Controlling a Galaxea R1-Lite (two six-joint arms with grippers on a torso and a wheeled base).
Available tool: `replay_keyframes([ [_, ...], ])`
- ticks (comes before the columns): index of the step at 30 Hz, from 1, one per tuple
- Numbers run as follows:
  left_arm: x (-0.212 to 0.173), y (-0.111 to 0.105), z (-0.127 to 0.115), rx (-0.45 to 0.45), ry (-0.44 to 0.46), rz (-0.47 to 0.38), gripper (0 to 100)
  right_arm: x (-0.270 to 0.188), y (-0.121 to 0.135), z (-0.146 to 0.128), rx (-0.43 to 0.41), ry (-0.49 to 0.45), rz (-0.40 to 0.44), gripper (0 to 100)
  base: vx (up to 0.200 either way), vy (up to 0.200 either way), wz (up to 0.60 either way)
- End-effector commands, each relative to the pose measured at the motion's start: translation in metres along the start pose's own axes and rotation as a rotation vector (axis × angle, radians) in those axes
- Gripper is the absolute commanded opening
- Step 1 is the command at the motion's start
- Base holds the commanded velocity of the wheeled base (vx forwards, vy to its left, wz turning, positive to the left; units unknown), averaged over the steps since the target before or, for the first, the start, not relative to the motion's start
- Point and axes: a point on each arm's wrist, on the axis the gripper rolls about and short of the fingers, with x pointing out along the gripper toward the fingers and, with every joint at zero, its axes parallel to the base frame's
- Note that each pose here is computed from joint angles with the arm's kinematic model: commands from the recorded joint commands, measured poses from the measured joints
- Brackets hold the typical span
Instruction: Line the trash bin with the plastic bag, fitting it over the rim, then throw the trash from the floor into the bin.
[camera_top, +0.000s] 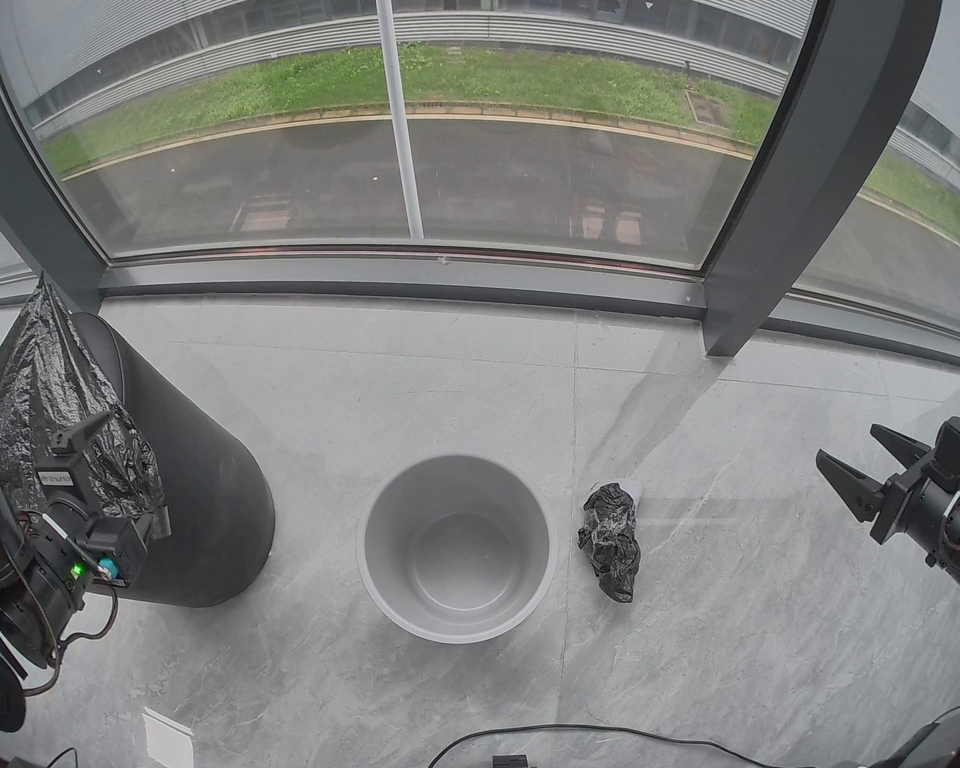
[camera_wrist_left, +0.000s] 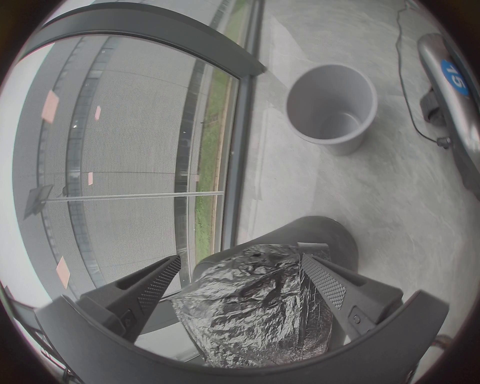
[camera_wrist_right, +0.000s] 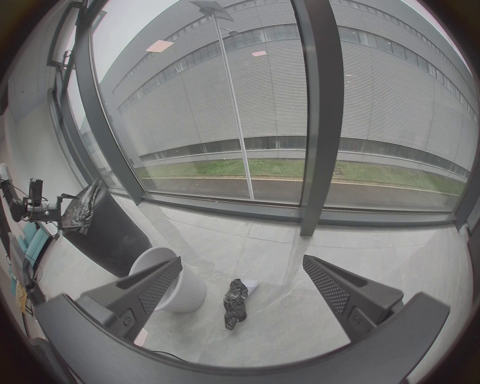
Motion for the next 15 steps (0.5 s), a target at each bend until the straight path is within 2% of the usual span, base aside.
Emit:
replay_keyframes([
  [1,0.005,-0.018,0.003,0.059,0.002,-0.082,100,0.018,-0.01,-0.017,0.029,0.103,-0.032,100,0.0,0.0,0.0],
  [7,-0.009,-0.021,-0.001,0.062,0.001,-0.064,100,0.017,-0.01,-0.017,0.028,0.1,-0.034,100,0.0,0.0,0.0],
  [12,-0.02,-0.017,-0.003,0.035,-0.002,-0.013,100,0.017,-0.01,-0.018,0.029,0.104,-0.034,100,0.0,0.0,0.0],
  [15,-0.026,-0.023,-0.006,0.036,0.008,-0.025,100,0.017,-0.01,-0.018,0.029,0.106,-0.034,100,0.0,0.0,0.0],
])
